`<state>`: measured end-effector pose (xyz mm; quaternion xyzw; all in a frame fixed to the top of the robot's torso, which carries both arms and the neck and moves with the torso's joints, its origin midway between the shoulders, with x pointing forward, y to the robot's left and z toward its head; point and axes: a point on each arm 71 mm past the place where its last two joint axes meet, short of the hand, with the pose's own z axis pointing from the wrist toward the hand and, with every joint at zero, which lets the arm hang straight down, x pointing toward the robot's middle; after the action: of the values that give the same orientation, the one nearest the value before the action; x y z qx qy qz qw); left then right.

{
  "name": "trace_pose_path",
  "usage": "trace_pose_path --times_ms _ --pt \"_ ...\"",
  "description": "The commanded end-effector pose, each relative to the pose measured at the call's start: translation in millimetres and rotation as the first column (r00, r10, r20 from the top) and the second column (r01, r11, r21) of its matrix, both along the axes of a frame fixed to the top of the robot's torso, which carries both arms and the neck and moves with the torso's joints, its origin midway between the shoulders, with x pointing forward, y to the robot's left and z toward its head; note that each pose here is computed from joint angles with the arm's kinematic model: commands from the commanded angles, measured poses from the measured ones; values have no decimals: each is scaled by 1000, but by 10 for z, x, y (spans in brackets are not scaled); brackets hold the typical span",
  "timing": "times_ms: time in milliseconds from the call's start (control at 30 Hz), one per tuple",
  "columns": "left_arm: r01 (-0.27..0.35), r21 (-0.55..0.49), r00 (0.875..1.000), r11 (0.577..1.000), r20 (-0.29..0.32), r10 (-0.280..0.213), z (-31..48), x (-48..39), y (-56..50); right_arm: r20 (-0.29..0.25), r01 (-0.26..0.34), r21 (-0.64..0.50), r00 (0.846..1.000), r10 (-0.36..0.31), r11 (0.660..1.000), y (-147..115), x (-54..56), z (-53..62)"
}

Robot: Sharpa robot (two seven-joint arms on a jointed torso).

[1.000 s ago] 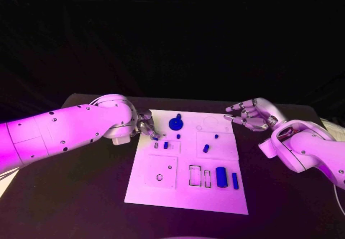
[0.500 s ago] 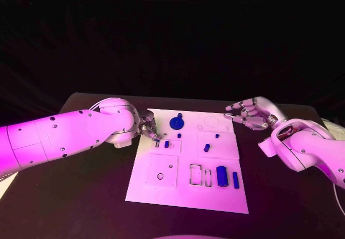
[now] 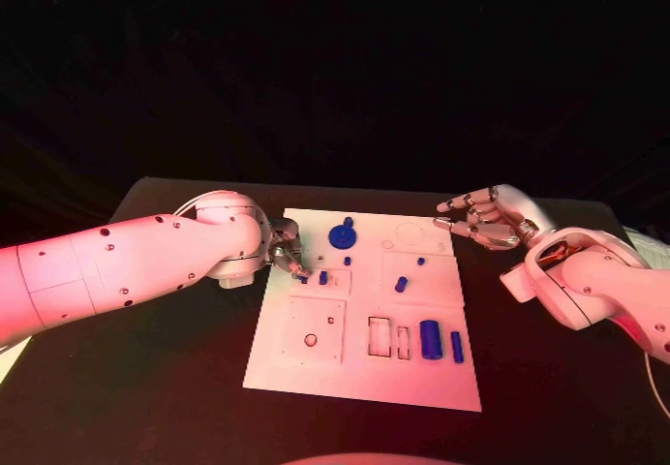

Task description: Assemble the parts on the task board

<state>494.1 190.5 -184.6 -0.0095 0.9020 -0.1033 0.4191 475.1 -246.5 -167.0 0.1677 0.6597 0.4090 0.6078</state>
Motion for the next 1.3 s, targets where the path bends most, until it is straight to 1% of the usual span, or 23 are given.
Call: trace_pose_path --times_ms 33,167,500,800,900,1067,1300 --pt "25 24 1000 999 -11 -24 -25 -12 -20 0 -15 -1 1000 15 1000 18 -6 -3" --pt "25 21 1000 999 -9 -25 -45 -13 -29 0 -15 -1 1000 15 1000 18 -5 -4" --pt "33 15 999 999 -17 -33 -61 -22 -29 0 -16 -1 1000 16 1000 19 -5 -6" --pt "51 12 998 999 -36 -50 -72 -35 -43 2 -18 0 1000 18 1000 21 -5 -5" --pt "46 11 998 999 -46 -45 -79 -35 -48 2 -18 0 1000 18 1000 22 -6 -5" --pt "34 14 997 999 -72 -33 -103 -6 -52 2 -17 0 1000 17 1000 21 -9 -3" --pt "27 25 996 999 -87 -25 -141 27 -76 2 -18 0 1000 18 1000 21 -11 -2"
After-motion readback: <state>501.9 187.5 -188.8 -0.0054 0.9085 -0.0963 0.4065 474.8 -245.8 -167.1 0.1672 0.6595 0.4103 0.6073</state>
